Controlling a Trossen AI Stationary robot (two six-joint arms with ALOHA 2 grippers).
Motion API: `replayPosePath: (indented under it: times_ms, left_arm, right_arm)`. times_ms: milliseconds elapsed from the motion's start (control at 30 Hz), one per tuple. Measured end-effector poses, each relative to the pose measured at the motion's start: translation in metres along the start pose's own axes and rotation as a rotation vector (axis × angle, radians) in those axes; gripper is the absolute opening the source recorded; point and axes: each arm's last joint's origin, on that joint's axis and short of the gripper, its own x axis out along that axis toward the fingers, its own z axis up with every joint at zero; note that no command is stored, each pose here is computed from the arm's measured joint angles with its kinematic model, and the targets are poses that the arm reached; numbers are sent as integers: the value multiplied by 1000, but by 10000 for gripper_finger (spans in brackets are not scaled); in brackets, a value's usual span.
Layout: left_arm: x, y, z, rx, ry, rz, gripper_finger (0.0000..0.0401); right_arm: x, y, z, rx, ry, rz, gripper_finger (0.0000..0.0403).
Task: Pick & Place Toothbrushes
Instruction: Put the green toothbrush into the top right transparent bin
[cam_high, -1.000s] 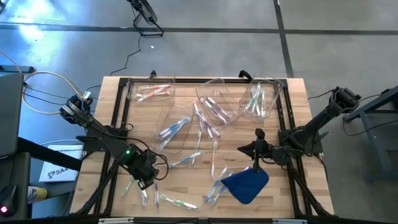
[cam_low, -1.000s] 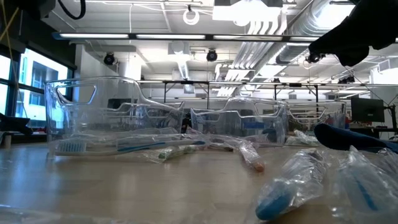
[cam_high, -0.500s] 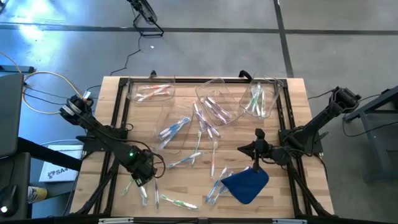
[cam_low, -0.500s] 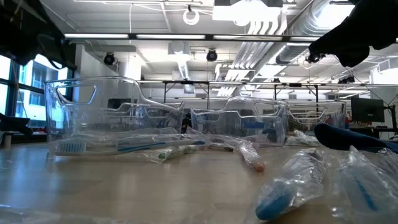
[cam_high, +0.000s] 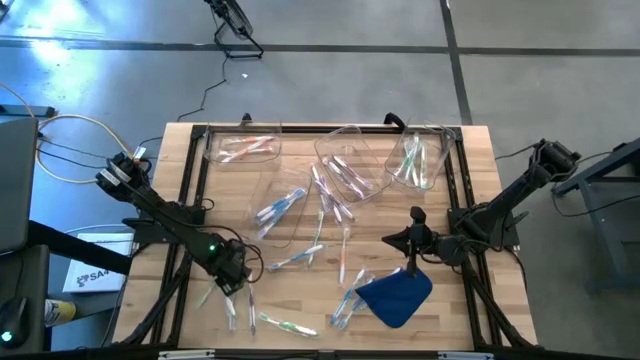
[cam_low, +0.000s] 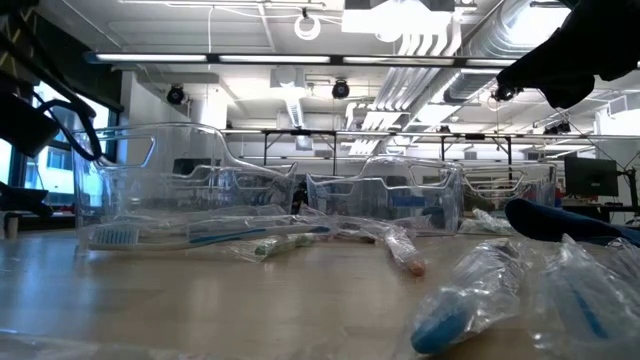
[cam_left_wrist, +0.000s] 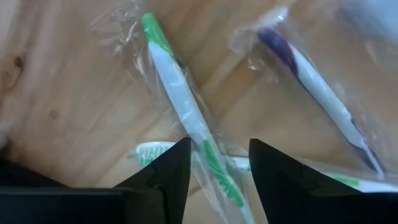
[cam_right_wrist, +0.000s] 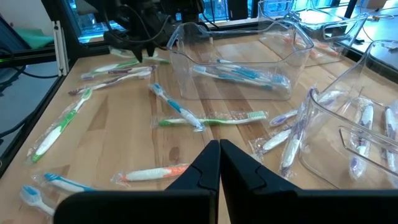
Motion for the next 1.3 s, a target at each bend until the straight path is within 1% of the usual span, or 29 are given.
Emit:
replayPosePath:
  times_ms: [100,233,367,433,533,767,867,1000,1067,1167,1300]
  left_arm:
    - [3,3,1,0,-35,14,159]
    - [7,3,3,11,-106,-6,159]
    - [8,4,4,11,-108,-7,157]
    - [8,4,4,11,-106,-6,149]
    - [8,4,3,11,-93,-9,124]
    - [8,3,3,12,-85,-16,39]
    - [8,3,3,12,-85,-16,18]
    - [2,-2,3,12,-86,-15,19]
    - [-5,-6,3,12,-86,-14,28]
    - [-17,-10,2,10,-81,22,35]
    - [-39,-17,0,55,-103,53,24]
  right_arm:
    - [0,0,0,0,0,0,3]
    - [0,0,0,0,0,0,3]
    - [0,0,0,-4,3,-2,3]
    - [0,0,-1,-6,6,-3,3]
    - [0,0,-1,-6,6,-3,3]
    - [0,-1,-1,-11,10,-5,3]
    - [0,-1,-1,-11,10,-5,3]
    - [0,-1,-1,-12,10,-5,3]
    - [0,-1,-1,-12,10,-5,3]
    - [0,-1,-1,-12,10,-5,3]
    - [0,-1,-1,-11,10,-5,3]
